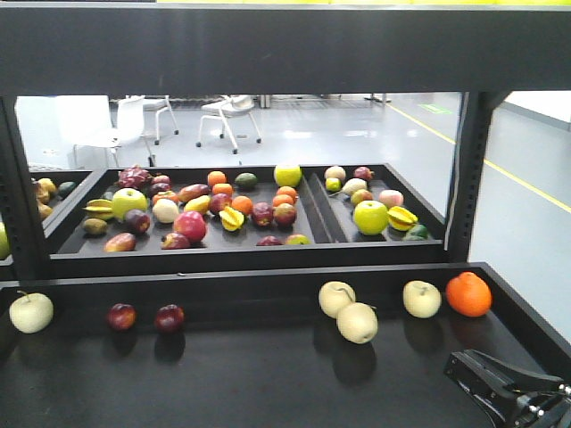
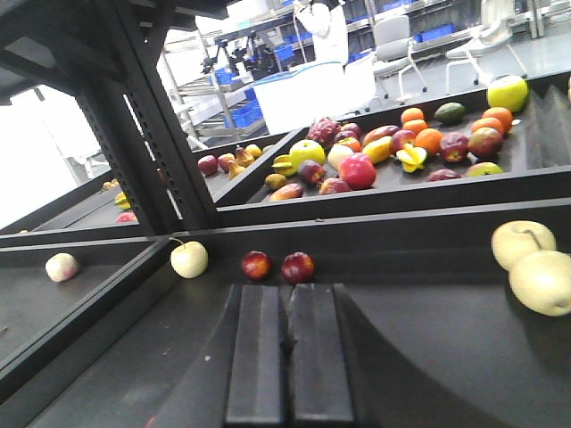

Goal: Pick snacks and fruit into basket

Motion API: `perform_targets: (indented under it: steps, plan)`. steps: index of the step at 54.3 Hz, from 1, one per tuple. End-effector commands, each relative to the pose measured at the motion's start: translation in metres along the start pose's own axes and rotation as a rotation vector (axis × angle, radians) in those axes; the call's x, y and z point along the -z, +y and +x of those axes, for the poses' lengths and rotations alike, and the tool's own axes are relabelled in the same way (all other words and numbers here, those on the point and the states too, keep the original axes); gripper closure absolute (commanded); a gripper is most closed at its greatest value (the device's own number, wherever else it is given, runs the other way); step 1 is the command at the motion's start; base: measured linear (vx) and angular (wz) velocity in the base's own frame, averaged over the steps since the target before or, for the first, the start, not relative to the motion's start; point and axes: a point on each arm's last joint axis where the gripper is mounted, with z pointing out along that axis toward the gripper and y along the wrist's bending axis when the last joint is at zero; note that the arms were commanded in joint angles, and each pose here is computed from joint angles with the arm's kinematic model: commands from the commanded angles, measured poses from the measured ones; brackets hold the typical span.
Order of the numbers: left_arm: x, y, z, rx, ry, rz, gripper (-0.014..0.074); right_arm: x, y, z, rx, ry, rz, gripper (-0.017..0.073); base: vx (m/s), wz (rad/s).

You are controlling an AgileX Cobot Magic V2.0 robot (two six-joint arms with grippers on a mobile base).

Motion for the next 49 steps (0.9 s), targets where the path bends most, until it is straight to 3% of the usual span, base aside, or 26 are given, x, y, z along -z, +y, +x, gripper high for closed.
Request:
perform_targets:
  steps: [1, 49]
  plan:
    - [-0.0011, -0.0006, -0.0097, 0.003, -0.021, 0.004, 0.0602, -0.0008, 0.008, -0.017, 0.016, -0.091, -0.063, 0.0568, 0.1, 0.15]
    - [-0.0011, -0.0006, -0.0097, 0.003, -0.021, 0.004, 0.0602, -0.0008, 0.008, -0.017, 0.016, -0.091, -0.063, 0.0568, 0.05, 0.07]
